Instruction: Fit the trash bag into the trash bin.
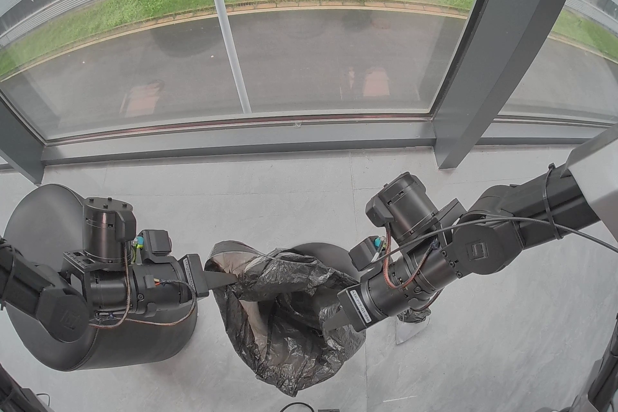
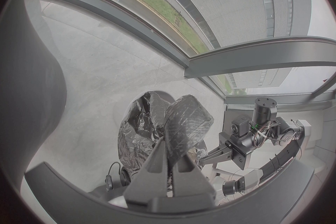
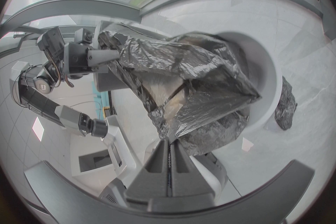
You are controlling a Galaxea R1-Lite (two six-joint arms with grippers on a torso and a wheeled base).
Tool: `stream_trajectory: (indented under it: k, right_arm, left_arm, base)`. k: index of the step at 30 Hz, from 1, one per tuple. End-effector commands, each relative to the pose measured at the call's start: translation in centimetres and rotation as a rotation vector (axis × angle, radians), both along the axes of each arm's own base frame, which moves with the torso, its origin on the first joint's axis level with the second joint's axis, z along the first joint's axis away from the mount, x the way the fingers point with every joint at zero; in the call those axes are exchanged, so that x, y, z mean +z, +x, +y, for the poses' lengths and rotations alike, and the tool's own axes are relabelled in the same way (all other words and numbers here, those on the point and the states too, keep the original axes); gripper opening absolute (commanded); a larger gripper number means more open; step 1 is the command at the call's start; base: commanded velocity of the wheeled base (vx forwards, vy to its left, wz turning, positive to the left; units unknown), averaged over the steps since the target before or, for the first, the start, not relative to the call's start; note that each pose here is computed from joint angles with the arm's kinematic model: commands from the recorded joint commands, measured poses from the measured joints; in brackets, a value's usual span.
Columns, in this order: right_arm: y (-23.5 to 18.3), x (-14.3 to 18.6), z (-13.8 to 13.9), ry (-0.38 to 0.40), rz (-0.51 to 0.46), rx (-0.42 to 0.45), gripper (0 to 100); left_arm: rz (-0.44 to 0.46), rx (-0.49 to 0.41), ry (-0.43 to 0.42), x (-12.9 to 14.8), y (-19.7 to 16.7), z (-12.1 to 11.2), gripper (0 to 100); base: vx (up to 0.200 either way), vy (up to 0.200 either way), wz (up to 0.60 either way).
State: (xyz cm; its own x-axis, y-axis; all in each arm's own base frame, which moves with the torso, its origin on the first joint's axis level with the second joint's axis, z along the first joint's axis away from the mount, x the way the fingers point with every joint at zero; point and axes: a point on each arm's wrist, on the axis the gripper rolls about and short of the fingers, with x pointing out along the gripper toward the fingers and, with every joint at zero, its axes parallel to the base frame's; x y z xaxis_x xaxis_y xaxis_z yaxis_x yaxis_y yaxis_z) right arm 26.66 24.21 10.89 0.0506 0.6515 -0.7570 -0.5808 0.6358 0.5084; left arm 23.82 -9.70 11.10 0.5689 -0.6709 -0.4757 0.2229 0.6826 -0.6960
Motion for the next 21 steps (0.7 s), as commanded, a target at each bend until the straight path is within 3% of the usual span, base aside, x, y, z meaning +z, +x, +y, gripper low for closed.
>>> stream_trajectory:
  k: [1, 12, 21]
  right_arm:
    - [1.2, -1.0, -0.7, 0.009, -0.010, -0.041, 0]
    - [3.4, -1.1, -2.0, 0.045, -0.077, -0.114, 0]
    - [5.1, -4.4, -2.5, 0.064, -0.144, -0.165, 0]
  left_arm:
    - [0.034, 0.005, 0.011, -2.1, 2.0, -0.6, 0]
    - [0.025, 0.009, 0.005, -2.8, 4.6, -1.4, 0]
    - [0.012, 0.016, 0.001, -3.4, 7.1, -2.0, 0]
  base:
    - [0.000, 0.000, 0.00]
    - [0.000, 0.000, 0.00]
    - [0.000, 0.000, 0.00]
